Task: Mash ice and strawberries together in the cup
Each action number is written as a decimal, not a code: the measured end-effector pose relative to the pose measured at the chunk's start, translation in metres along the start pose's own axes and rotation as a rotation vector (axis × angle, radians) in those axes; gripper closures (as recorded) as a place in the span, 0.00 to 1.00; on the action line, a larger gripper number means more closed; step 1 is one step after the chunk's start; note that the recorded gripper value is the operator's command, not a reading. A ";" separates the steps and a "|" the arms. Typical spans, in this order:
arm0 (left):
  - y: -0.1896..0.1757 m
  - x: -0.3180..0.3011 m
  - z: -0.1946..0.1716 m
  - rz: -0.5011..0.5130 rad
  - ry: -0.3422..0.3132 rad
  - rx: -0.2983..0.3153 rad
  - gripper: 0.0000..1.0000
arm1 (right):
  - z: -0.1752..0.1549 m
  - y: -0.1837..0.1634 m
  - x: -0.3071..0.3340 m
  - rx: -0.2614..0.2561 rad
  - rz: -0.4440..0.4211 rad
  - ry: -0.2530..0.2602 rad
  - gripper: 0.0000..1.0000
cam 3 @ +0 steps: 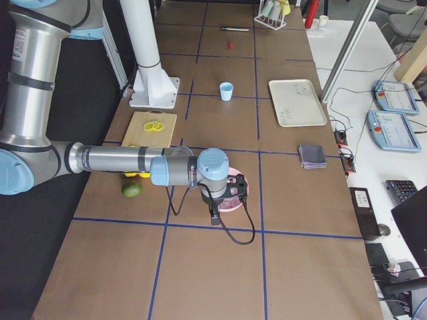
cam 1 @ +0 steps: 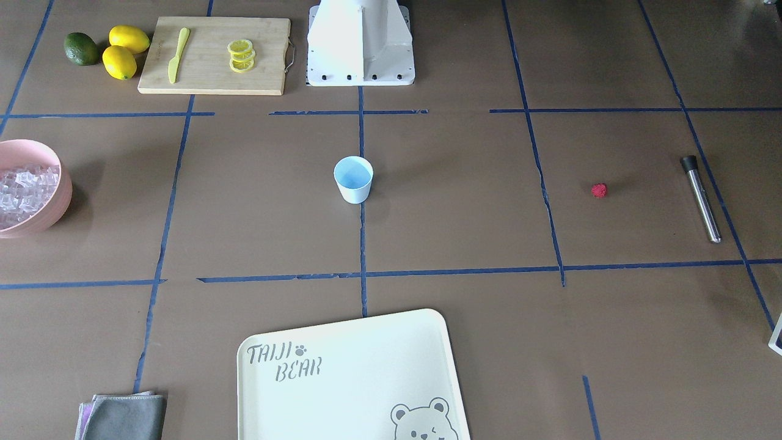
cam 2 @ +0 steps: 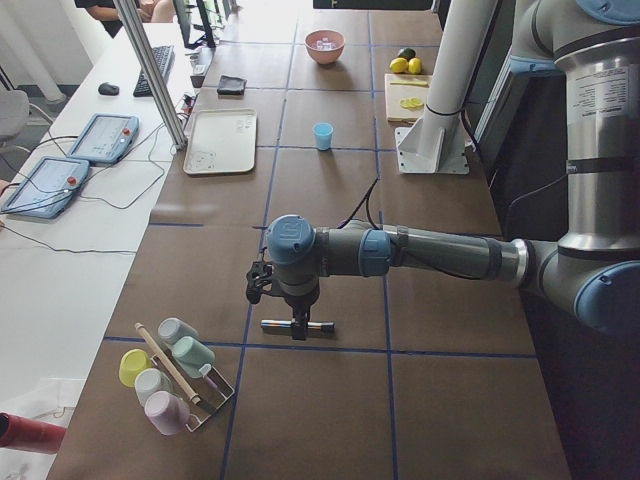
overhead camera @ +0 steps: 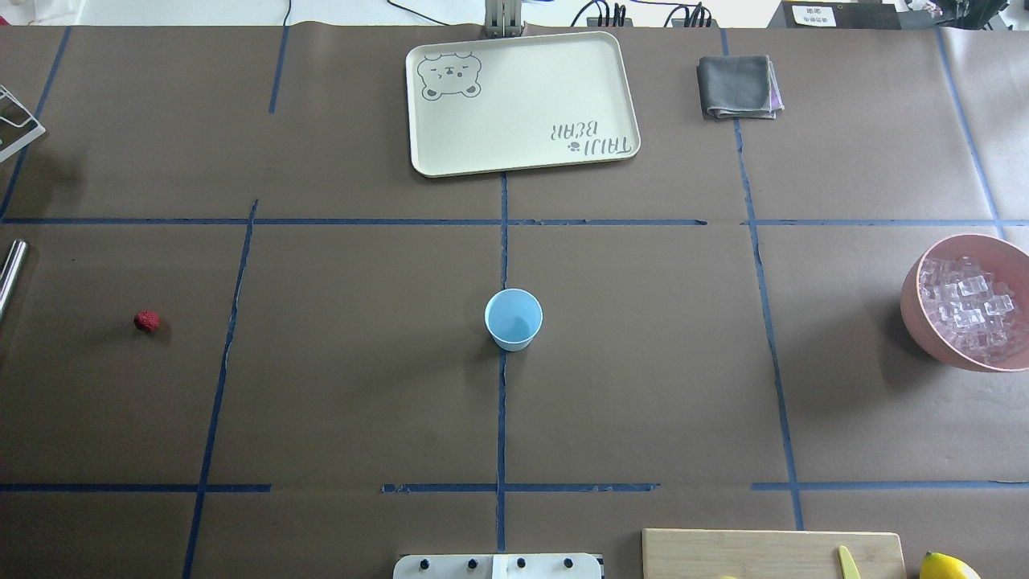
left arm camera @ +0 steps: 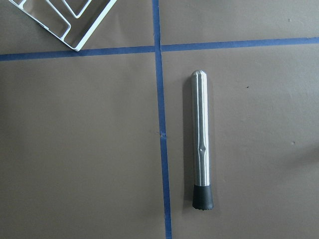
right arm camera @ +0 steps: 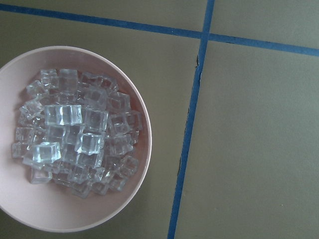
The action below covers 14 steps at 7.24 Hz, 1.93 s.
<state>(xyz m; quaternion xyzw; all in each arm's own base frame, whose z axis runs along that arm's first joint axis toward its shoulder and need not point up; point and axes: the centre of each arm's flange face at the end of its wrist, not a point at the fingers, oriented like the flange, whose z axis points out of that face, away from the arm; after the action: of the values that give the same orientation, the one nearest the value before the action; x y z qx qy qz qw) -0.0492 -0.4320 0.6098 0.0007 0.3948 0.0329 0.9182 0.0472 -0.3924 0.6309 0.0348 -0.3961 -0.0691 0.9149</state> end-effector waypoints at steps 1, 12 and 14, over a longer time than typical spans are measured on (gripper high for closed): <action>0.001 0.000 0.000 0.000 -0.001 0.000 0.00 | -0.001 0.000 -0.003 0.004 -0.001 -0.016 0.01; 0.002 -0.002 0.002 -0.002 -0.002 -0.004 0.00 | 0.074 -0.028 -0.124 -0.029 0.436 0.007 0.04; 0.002 -0.001 0.002 -0.002 -0.002 -0.004 0.00 | 0.087 -0.029 -0.136 -0.039 0.455 0.029 0.06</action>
<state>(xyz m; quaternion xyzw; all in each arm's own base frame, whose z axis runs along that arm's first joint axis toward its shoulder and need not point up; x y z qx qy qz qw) -0.0490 -0.4303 0.6121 -0.0014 0.3938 0.0327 0.9186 -0.1113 -0.4007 0.5886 -0.0719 -0.3793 0.1317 0.9130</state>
